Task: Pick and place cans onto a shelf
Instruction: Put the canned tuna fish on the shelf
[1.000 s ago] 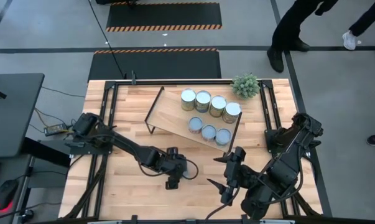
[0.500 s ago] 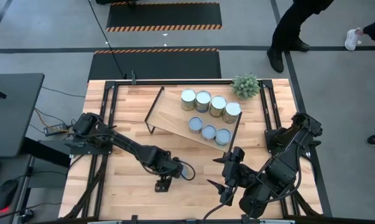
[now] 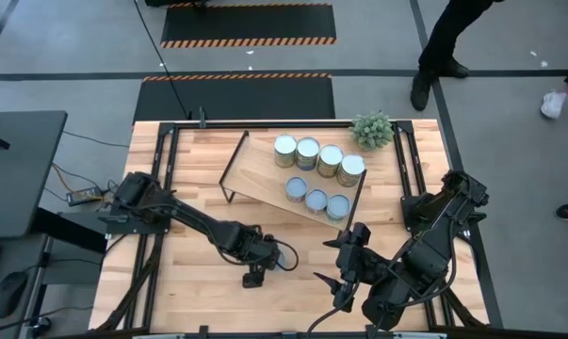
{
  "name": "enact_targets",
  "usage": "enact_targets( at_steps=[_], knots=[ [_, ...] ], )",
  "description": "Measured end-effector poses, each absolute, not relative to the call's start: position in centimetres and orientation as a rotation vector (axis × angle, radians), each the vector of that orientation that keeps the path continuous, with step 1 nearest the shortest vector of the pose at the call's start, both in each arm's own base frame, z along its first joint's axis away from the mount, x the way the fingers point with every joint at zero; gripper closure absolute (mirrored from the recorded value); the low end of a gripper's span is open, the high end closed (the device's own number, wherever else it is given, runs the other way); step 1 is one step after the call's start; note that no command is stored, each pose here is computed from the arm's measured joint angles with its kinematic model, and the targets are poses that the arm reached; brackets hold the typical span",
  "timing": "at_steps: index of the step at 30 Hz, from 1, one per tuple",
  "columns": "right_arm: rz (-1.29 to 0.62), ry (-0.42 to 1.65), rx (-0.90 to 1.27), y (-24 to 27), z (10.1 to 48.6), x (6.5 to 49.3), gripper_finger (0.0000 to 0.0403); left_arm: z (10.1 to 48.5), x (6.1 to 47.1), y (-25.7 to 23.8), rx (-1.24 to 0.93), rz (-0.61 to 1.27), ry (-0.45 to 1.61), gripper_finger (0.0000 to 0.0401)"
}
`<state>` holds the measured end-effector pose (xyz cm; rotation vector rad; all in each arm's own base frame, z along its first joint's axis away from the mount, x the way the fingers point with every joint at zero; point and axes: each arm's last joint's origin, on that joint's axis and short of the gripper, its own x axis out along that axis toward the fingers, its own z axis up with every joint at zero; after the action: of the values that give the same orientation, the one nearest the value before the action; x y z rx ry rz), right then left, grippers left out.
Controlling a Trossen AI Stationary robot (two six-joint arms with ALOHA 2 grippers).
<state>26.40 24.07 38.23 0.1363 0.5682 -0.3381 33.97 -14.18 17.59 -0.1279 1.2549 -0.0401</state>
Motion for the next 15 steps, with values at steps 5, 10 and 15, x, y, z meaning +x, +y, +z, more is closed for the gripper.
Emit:
enact_targets(
  at_steps=[5, 10, 15],
  knots=[
    [-0.337, 0.563, 0.147, 24.1, 38.3, 26.4, 0.0055, 16.3, 34.5, -14.3, -0.09, -0.06, 1.259, 0.0004],
    [-0.337, 0.562, 0.152, 24.1, 38.3, 26.4, 0.0055, 15.4, 35.0, -14.2, -0.046, -0.056, 1.255, 0.0004],
    [-0.337, 0.563, 0.156, 24.1, 38.3, 26.4, 0.0055, 15.6, 35.6, -13.9, -0.015, -0.036, 1.18, 0.0004]
  ],
)
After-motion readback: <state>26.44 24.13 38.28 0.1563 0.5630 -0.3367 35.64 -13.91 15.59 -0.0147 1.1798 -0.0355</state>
